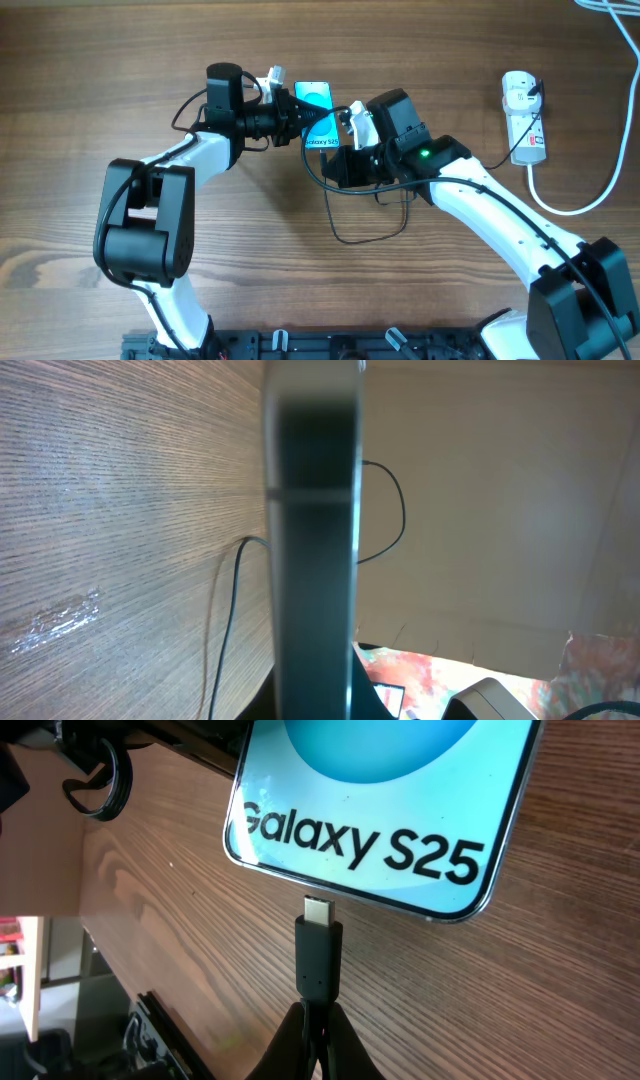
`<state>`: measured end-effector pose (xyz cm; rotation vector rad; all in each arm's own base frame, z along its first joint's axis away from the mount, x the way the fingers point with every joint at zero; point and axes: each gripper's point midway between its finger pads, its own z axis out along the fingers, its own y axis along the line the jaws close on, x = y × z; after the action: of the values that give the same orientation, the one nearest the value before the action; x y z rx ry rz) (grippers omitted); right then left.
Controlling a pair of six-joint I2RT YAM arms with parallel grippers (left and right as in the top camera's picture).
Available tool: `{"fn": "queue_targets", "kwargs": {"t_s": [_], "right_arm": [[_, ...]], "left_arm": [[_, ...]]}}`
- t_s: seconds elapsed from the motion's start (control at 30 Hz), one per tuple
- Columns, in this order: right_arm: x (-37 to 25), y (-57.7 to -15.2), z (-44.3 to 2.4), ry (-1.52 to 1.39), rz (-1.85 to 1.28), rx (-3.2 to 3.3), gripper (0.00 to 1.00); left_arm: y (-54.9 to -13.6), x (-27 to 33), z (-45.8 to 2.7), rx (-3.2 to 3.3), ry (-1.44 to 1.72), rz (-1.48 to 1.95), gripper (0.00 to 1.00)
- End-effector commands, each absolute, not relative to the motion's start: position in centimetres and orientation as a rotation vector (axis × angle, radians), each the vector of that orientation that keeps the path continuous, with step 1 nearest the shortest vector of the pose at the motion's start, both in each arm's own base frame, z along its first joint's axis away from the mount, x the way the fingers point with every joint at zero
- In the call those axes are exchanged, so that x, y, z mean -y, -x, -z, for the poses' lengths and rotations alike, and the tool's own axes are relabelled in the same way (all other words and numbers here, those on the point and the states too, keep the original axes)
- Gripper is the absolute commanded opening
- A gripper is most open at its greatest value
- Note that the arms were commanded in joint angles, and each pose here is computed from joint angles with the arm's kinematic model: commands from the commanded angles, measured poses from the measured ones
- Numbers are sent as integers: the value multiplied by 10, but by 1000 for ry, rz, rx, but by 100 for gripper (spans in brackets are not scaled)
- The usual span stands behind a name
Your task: Plug charger to phone and switch on socket
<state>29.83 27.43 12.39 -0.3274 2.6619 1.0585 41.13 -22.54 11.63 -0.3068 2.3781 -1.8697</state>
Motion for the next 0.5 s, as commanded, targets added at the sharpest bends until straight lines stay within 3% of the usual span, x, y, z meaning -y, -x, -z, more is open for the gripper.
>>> {"fn": "queue_targets", "kwargs": {"t_s": [0.0, 0.47], "right_arm": [[-279, -303, -125, 325, -1078, -2662, 5], [-278, -299, -123, 323, -1083, -2680, 4]], "left_arm": [[-412, 227, -125, -2355, 229, 1894, 4], [-412, 227, -125, -2355, 229, 1894, 4]]}}
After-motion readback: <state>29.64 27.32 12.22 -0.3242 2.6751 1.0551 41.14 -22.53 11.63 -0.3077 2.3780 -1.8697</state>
